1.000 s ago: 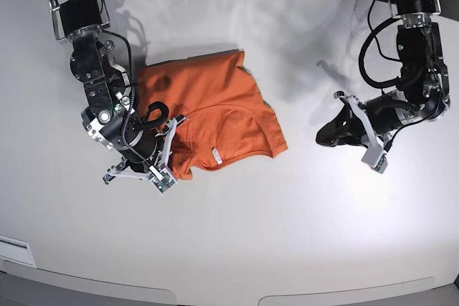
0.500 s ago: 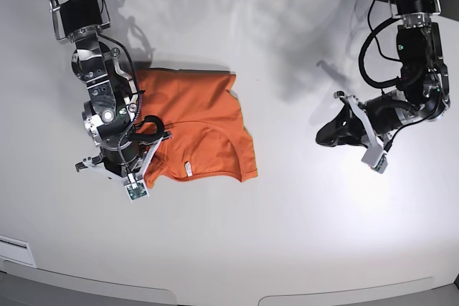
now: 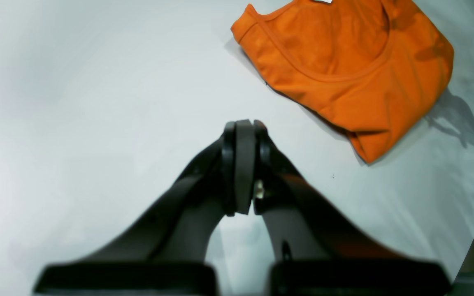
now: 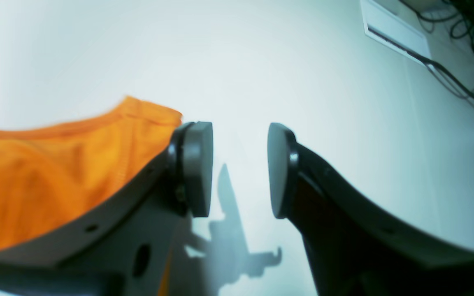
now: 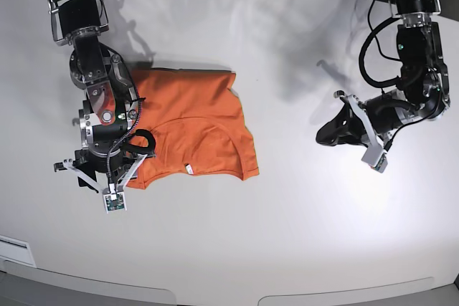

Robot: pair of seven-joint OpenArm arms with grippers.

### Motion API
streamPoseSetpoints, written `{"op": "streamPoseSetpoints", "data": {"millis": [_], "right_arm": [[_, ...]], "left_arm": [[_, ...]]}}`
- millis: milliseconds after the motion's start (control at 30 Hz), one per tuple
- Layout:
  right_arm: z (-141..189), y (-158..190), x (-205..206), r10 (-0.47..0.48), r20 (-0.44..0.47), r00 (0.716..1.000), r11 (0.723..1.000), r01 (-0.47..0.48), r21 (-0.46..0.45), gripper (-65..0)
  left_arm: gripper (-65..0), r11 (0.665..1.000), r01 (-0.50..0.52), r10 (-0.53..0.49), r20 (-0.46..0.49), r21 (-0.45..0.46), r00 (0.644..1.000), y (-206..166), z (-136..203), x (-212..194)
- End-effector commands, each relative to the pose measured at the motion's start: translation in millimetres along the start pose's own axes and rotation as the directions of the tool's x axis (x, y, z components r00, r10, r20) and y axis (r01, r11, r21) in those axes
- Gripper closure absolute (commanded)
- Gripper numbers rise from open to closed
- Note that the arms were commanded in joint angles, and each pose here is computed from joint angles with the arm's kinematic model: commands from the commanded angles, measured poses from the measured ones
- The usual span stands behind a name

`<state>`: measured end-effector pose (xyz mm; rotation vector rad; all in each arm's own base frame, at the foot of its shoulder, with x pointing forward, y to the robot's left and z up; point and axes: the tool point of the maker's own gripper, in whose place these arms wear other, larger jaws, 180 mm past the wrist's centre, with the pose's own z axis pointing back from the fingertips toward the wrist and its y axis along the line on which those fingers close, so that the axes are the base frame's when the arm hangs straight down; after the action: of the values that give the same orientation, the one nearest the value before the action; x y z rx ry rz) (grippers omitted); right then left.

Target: Fold the T-shirt properly

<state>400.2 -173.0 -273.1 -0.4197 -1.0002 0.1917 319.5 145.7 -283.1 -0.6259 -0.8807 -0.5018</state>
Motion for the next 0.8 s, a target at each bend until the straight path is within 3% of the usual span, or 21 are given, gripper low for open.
{"op": "streamPoseSetpoints", "data": {"millis": [0,100,200,300,433,533,600,767], "right_arm": [[4.6,-4.3,22.7,-0.001,0.069,0.998,1.000,0.000,0.011,-23.3],[12.6,17.8,32.0,-0.011,0.101,0.995,0.990,-0.004,0.142,-21.5],[16.6,26.6,36.9,-0.012,0.122,0.992,0.981,-0.012,0.194,0.0],[18.0,31.2,36.6,-0.025,0.123,0.992,0.972,-0.004,0.236,0.0],[28.9,49.1,39.1,-0.028,0.146,0.989,0.920,-0.032,0.390,0.0],[48.3,53.4,46.3,-0.073,0.187,0.980,0.853,-0.036,0.520,0.0],[66.8,52.9,50.0,-0.128,0.217,0.968,0.785,-0.035,0.619,0.0],[129.3,49.5,39.7,-0.256,0.247,0.935,0.536,-0.075,0.841,0.0]], "left_arm": [[0.0,0.999,0.036,-0.036,0.051,-0.008,0.998,-1.7,4.8,17.8],[0.0,0.998,0.060,-0.059,0.053,-0.022,0.997,-4.4,4.9,18.1],[0.0,0.996,0.051,-0.047,0.057,-0.071,0.997,-12.4,7.2,19.4],[0.0,0.989,0.032,-0.020,0.078,-0.147,0.997,-23.9,13.4,26.1],[0.0,0.976,0.022,0.004,0.117,-0.219,0.993,-33.4,24.5,37.4],[0.0,0.970,0.027,-0.005,0.091,-0.242,0.996,-37.2,29.7,35.2],[0.0,0.961,0.038,-0.021,0.064,-0.273,0.998,-44.8,33.0,32.1],[0.0,0.945,0.113,-0.118,0.002,-0.306,0.993,-60.6,42.7,29.0]]}}
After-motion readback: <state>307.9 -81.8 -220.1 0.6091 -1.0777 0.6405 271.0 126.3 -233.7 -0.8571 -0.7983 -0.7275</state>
